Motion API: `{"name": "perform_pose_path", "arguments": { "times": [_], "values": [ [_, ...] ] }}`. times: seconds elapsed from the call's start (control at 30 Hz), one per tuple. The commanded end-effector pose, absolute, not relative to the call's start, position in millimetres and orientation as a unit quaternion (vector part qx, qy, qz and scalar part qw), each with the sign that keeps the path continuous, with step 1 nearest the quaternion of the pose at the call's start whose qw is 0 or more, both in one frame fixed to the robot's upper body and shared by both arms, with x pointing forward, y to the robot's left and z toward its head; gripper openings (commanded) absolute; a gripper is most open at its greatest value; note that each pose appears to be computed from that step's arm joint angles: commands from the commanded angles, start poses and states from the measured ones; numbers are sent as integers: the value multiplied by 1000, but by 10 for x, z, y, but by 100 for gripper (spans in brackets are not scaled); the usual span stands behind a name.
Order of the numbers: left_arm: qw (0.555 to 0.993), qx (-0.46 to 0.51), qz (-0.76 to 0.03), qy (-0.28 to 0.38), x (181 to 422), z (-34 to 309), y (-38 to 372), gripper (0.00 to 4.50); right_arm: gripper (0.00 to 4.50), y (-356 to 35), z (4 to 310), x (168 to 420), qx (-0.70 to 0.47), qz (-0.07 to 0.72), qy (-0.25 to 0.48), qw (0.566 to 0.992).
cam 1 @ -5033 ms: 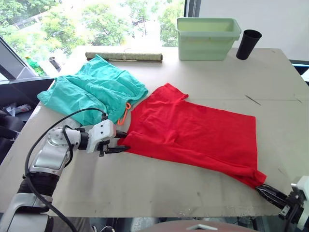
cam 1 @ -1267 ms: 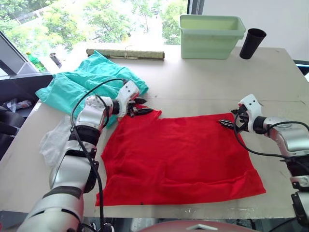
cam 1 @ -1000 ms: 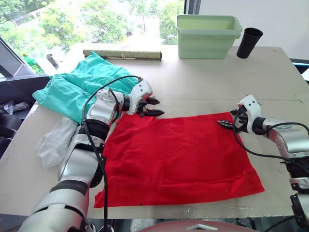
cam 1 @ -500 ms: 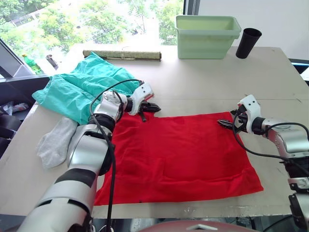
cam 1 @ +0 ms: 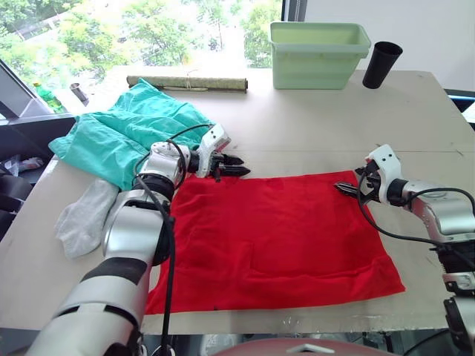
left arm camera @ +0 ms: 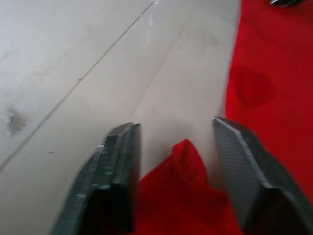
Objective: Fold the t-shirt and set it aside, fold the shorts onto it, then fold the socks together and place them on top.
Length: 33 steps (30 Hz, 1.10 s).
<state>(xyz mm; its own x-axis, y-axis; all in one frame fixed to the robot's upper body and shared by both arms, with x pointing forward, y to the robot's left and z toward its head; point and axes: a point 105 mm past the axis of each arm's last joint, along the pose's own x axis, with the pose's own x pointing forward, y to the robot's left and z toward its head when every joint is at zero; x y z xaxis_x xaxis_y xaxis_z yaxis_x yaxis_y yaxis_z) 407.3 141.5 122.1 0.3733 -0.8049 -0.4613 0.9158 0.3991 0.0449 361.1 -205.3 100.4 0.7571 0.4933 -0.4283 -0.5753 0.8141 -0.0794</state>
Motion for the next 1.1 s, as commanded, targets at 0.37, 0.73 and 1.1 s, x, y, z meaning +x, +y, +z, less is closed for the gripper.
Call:
{"name": "perform_pose_path", "arguments": {
  "times": [0.37,0.73,1.1],
  "values": [
    [809,205,-511,206,4088,1150,1510,232,450,-1962,1195,3674,-119,289,152,938],
    [809,192,-522,188,4090,1231,1468,5,450,-2038,1184,3738,-85,262,157,948],
    [851,181,-485,95,4292,1608,1298,0,240,-2129,1187,3740,-40,250,162,954]
  ]
}}
